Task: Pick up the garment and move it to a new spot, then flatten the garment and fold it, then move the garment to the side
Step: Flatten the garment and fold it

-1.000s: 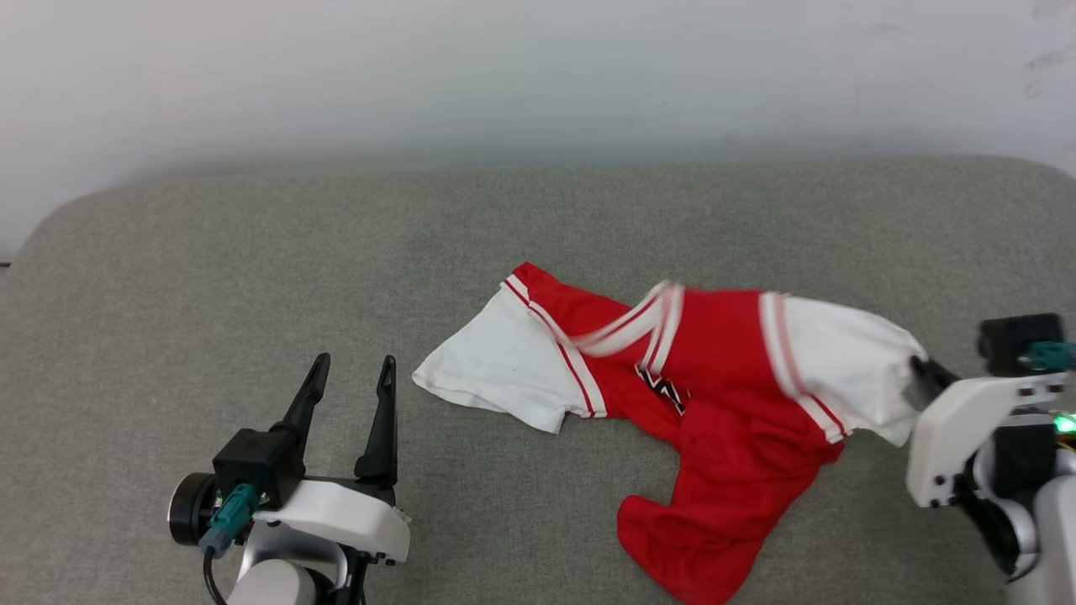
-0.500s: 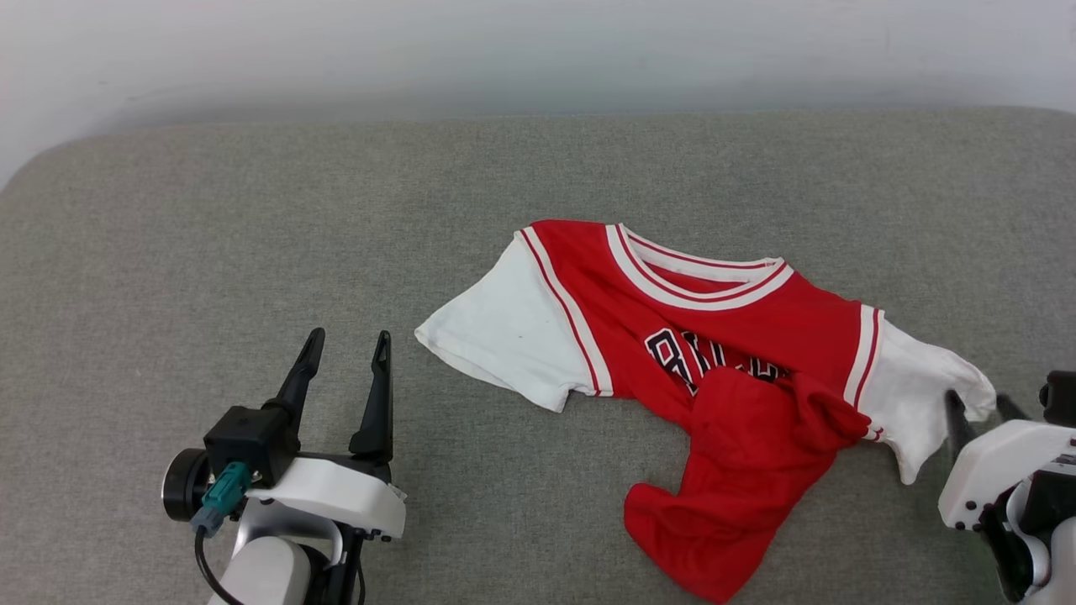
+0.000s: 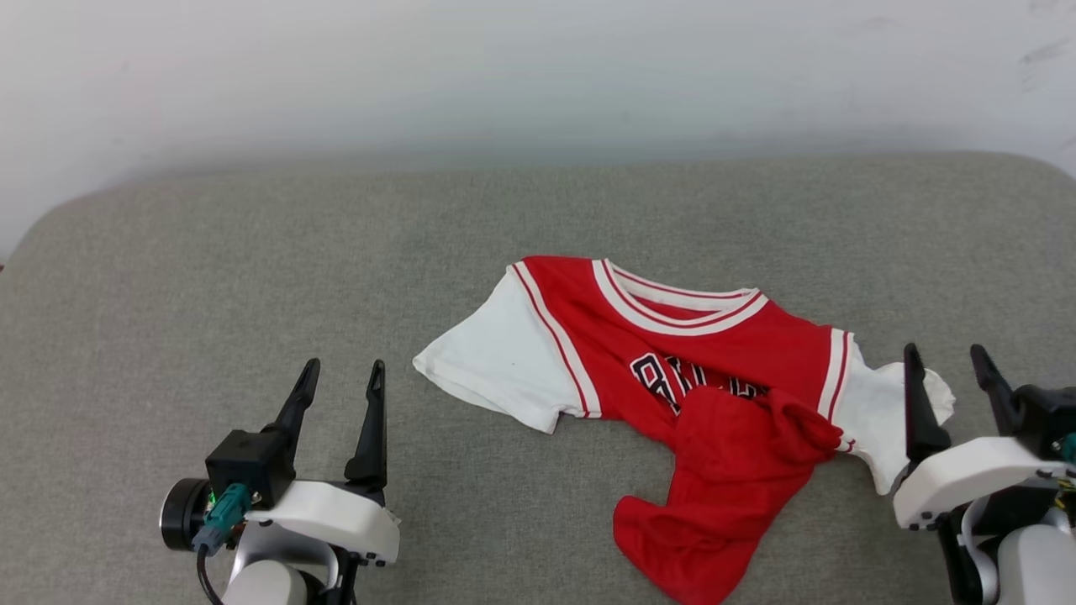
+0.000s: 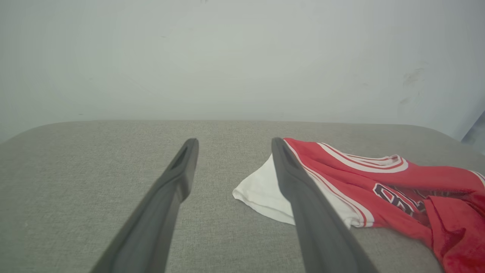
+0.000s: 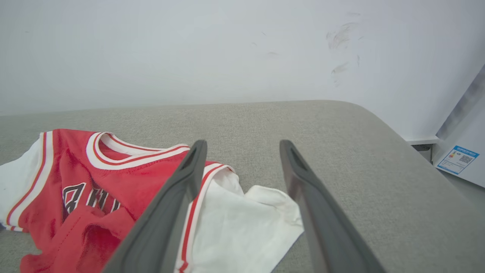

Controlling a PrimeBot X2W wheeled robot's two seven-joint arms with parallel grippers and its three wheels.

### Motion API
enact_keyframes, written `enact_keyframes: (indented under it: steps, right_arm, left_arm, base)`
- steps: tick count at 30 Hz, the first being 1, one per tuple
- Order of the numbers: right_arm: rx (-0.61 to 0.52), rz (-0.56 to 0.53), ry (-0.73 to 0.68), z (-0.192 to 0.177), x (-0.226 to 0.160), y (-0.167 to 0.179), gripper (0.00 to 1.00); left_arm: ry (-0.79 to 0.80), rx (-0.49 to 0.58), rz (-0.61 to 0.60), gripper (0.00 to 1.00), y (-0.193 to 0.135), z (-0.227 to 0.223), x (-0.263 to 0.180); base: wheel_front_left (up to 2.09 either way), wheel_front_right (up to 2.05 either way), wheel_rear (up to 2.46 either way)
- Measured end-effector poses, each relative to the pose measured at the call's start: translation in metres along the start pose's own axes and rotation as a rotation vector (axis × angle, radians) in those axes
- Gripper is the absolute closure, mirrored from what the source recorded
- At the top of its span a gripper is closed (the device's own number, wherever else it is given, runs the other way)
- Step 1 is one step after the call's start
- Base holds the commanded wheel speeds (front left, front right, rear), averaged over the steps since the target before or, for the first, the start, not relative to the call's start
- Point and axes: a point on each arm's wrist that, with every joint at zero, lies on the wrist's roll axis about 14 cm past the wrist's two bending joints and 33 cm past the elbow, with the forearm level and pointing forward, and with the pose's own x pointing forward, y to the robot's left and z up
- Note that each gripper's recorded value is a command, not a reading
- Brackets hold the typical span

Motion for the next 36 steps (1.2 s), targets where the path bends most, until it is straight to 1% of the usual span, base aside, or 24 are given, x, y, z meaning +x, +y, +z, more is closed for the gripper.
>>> enact_keyframes:
  steps: [4, 10, 15, 20, 24, 29, 36]
  right_arm:
    - [-0.007, 0.046, -0.061, 0.017, -0.016, 0.015, 0.00]
    - [0.013, 0.093, -0.139, 0.041, -0.043, 0.030, 0.00]
    - [0.056, 0.117, -0.145, 0.048, -0.060, 0.037, 0.00]
    - [0.076, 0.134, -0.151, 0.055, -0.062, 0.042, 0.00]
    - [0.085, 0.119, -0.125, 0.049, -0.059, 0.038, 0.00]
    - [0.102, 0.103, -0.112, 0.044, -0.049, 0.034, 0.00]
    - [0.118, 0.058, -0.062, 0.020, -0.035, 0.021, 0.00]
  left_arm:
    - [-0.008, 0.014, 0.001, 0.00, -0.001, 0.004, -0.006]
    - [-0.012, 0.031, -0.007, 0.00, -0.004, 0.008, -0.011]
    - [0.004, 0.048, -0.019, 0.00, -0.006, 0.007, -0.008]
    - [0.095, 0.058, -0.064, 0.00, -0.009, -0.004, 0.010]
    - [0.234, 0.050, -0.136, 0.00, -0.018, -0.020, 0.033]
    - [0.466, 0.067, -0.182, 0.00, -0.010, -0.049, 0.057]
    - [0.807, 0.044, -0.218, 0.00, 0.000, -0.100, 0.073]
  base:
    - [0.00, 0.00, 0.00]
    - [0.00, 0.00, 0.00]
    - [0.00, 0.00, 0.00]
    - [0.00, 0.00, 0.00]
    - [0.00, 0.00, 0.00]
    - [0.00, 0.00, 0.00]
    - [0.00, 0.00, 0.00]
